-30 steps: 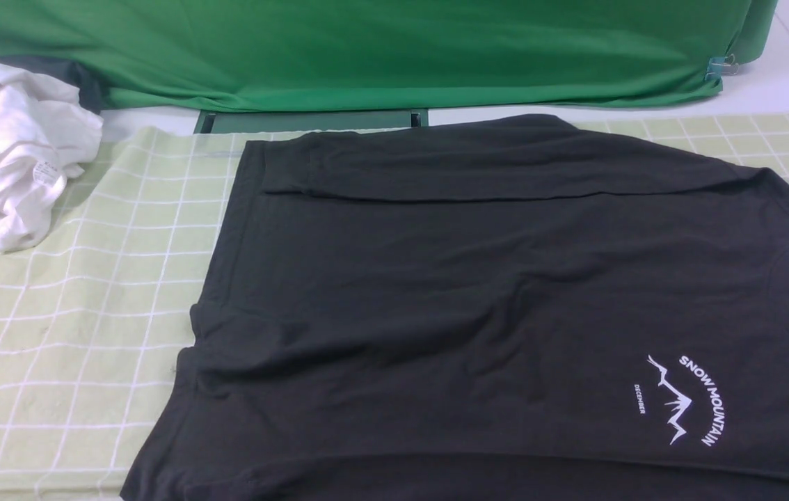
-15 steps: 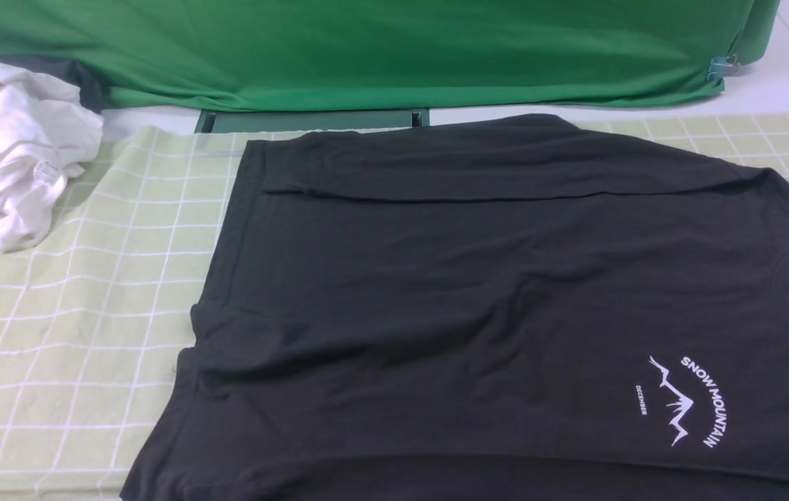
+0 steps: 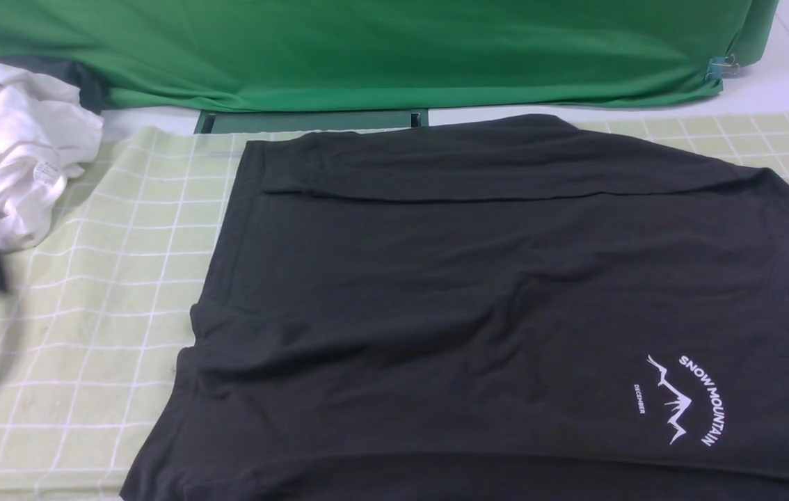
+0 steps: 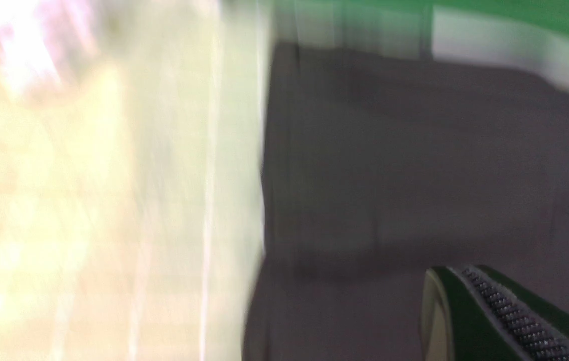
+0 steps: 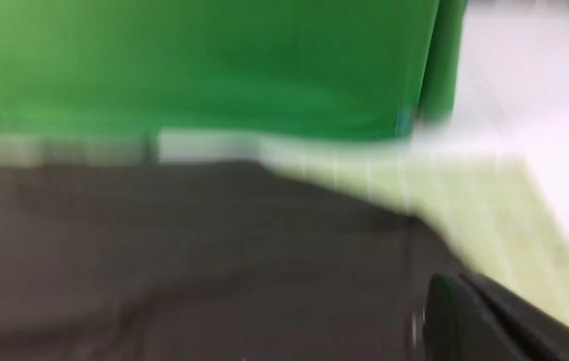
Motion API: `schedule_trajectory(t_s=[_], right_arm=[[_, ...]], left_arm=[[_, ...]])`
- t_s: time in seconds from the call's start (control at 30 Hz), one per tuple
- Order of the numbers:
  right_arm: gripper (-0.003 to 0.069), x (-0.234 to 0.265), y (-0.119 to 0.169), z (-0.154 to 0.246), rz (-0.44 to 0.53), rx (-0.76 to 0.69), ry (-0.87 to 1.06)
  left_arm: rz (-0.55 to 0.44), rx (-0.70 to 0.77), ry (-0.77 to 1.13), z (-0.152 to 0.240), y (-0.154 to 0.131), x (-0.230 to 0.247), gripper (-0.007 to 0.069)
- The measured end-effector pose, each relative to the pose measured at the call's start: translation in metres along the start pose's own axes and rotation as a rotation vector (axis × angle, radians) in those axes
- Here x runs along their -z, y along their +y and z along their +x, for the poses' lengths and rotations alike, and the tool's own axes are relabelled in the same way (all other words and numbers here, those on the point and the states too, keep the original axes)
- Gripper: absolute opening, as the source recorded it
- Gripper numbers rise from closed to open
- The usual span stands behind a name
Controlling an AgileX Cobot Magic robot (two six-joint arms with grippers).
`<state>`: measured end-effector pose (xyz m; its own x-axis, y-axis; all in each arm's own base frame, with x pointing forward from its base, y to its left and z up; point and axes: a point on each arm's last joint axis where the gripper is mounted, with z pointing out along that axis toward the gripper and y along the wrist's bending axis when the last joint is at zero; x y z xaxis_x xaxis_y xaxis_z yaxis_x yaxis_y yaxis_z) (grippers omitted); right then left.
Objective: Fold a long-sleeved shirt over a green coffee tablecloth.
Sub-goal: 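Grasp the left edge of the dark T-shirt lying flat on the table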
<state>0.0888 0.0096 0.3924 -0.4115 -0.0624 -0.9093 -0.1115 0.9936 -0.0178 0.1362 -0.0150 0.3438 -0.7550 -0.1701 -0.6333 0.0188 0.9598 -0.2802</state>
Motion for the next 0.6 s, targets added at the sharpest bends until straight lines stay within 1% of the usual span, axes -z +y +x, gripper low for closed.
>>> schedule_trajectory(t_s=[0.03, 0.07, 0.1, 0.13, 0.23, 0.43, 0.47, 0.53, 0.6], right_arm=[[0.0004, -0.004, 0.000, 0.000, -0.002, 0.006, 0.033], [0.0004, -0.019, 0.002, 0.001, -0.013, 0.045, 0.138], [0.0004, -0.022, 0.003, 0.002, -0.018, 0.053, 0.166], [0.0004, -0.035, 0.006, 0.007, -0.040, 0.075, 0.258], [0.0004, -0.060, 0.015, 0.019, -0.110, 0.093, 0.389], [0.0006, -0.088, 0.032, 0.041, -0.231, 0.096, 0.479], [0.0006, -0.088, 0.033, 0.042, -0.234, 0.097, 0.477], [0.0007, -0.095, 0.038, 0.050, -0.261, 0.103, 0.486], [0.0008, -0.097, 0.040, 0.054, -0.268, 0.106, 0.484]], left_arm=[[0.005, -0.002, 0.031, -0.001, 0.001, -0.006, 0.0018], [0.015, 0.001, 0.144, 0.001, 0.004, -0.022, 0.0014], [0.017, 0.001, 0.181, 0.001, 0.005, -0.030, 0.0012], [0.013, 0.004, 0.260, 0.005, 0.009, -0.046, 0.0007], [0.015, -0.039, 0.367, 0.019, 0.008, -0.071, 0.0002], [0.032, -0.185, 0.471, 0.057, -0.015, -0.102, 0.0001], [0.031, -0.189, 0.478, 0.059, -0.016, -0.103, 0.0001], [-0.003, -0.243, 0.529, 0.072, -0.026, -0.115, 0.0001], [-0.046, -0.251, 0.543, 0.075, -0.030, -0.123, 0.0003]])
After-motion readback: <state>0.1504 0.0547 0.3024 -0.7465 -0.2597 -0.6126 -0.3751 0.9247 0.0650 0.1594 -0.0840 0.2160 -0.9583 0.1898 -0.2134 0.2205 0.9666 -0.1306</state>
